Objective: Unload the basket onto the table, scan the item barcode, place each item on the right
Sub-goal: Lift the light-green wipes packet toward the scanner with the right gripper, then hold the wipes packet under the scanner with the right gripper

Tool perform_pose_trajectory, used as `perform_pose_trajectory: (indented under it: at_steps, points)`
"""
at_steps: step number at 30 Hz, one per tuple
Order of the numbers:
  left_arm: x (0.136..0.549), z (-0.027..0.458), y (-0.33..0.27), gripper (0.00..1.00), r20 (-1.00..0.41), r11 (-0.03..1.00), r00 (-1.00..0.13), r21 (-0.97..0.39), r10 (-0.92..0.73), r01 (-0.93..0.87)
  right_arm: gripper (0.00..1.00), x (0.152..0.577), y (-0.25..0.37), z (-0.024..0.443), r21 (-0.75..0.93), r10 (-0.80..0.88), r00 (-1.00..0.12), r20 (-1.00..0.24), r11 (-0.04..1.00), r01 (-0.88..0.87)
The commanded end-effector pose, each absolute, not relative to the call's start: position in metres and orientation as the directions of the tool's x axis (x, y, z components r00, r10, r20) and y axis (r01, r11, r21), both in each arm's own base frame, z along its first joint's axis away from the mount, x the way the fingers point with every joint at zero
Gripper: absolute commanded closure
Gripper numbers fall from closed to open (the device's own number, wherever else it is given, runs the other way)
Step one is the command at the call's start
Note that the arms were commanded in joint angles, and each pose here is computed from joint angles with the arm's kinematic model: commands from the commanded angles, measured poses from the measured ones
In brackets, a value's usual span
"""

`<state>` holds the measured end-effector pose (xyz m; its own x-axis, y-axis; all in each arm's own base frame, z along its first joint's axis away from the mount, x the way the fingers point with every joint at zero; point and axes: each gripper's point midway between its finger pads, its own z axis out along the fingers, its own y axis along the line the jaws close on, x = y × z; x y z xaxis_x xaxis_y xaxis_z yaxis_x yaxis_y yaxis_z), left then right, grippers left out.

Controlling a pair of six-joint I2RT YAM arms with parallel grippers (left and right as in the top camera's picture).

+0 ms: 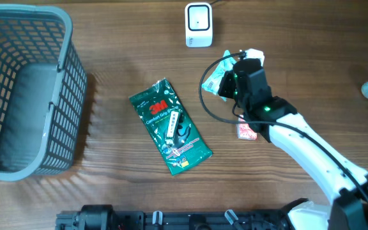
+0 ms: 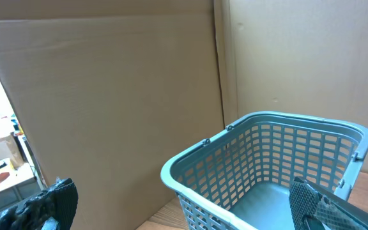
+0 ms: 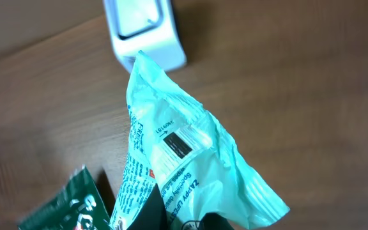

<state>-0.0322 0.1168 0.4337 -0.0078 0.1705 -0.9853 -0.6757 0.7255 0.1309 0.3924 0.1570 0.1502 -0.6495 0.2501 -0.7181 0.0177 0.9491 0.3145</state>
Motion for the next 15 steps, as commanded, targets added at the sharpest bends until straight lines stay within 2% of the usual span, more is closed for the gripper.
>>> perform_pose_trajectory:
  at_steps: [1,3,5,9,12,15]
  points:
    - [-0.035,0.434,0.117,0.0,-0.984,0.719,-0.008,0.134,0.176,-0.682,0.96,0.397,0.16,0.198,0.113,-0.012,-0.513,-0.859,0.971,-0.211]
    - [-0.035,0.434,0.117,0.0,-0.984,0.719,-0.008,0.134,0.176,-0.682,0.96,0.403,0.162,0.21,-0.067,-0.199,-0.414,-0.888,0.948,-0.311]
    - [-0.035,0.434,0.117,0.0,-0.984,0.719,-0.008,0.134,0.176,-0.682,0.96,0.405,0.162,0.215,-0.161,-0.288,-0.363,-0.886,0.926,-0.342]
    - [-0.035,0.434,0.117,0.0,-0.984,0.719,-0.008,0.134,0.176,-0.682,0.96,0.413,0.14,0.226,-0.21,-0.275,-0.349,-0.896,0.954,-0.212]
    - [-0.035,0.434,0.117,0.0,-0.984,0.719,-0.008,0.134,0.176,-0.682,0.96,0.411,0.14,0.233,-0.215,-0.277,-0.33,-0.902,0.954,-0.21]
    - [-0.035,0.434,0.117,0.0,-0.984,0.719,-0.008,0.134,0.176,-0.682,0.96,0.413,0.156,0.252,-0.339,-0.396,-0.216,-0.892,0.904,-0.261]
